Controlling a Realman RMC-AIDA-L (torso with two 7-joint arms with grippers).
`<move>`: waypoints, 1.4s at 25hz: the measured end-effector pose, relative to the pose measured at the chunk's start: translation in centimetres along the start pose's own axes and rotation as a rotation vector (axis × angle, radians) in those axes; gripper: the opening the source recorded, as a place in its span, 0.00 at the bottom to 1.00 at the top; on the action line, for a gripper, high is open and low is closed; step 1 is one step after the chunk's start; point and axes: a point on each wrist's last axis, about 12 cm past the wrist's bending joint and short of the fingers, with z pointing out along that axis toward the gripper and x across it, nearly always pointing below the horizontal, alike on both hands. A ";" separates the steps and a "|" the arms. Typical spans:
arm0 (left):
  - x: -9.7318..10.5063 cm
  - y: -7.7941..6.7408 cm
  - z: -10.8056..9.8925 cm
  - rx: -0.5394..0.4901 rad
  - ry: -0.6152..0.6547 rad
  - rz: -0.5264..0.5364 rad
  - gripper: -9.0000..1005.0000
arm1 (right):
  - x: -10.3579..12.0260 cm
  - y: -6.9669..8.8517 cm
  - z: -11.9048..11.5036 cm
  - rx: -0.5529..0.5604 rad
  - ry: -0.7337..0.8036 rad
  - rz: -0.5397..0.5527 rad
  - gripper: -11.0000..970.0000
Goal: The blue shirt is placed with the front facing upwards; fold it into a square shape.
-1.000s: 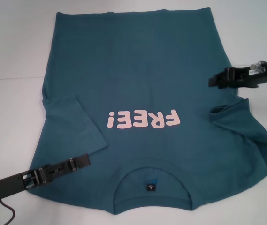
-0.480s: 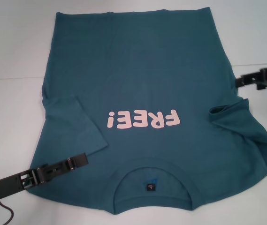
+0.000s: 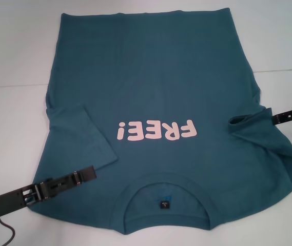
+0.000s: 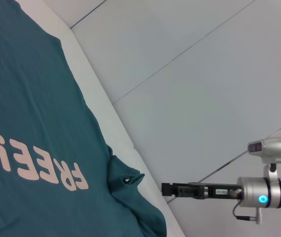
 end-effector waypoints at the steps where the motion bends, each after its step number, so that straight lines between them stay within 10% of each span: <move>1: 0.0 0.0 0.0 0.000 0.000 0.000 0.84 | 0.0 0.2 0.3 0.012 -0.003 -0.015 0.95; 35: 0.1 0.0 0.1 0.005 -0.008 -0.011 0.84 | -1.3 4.1 5.3 0.073 -0.004 -0.170 0.92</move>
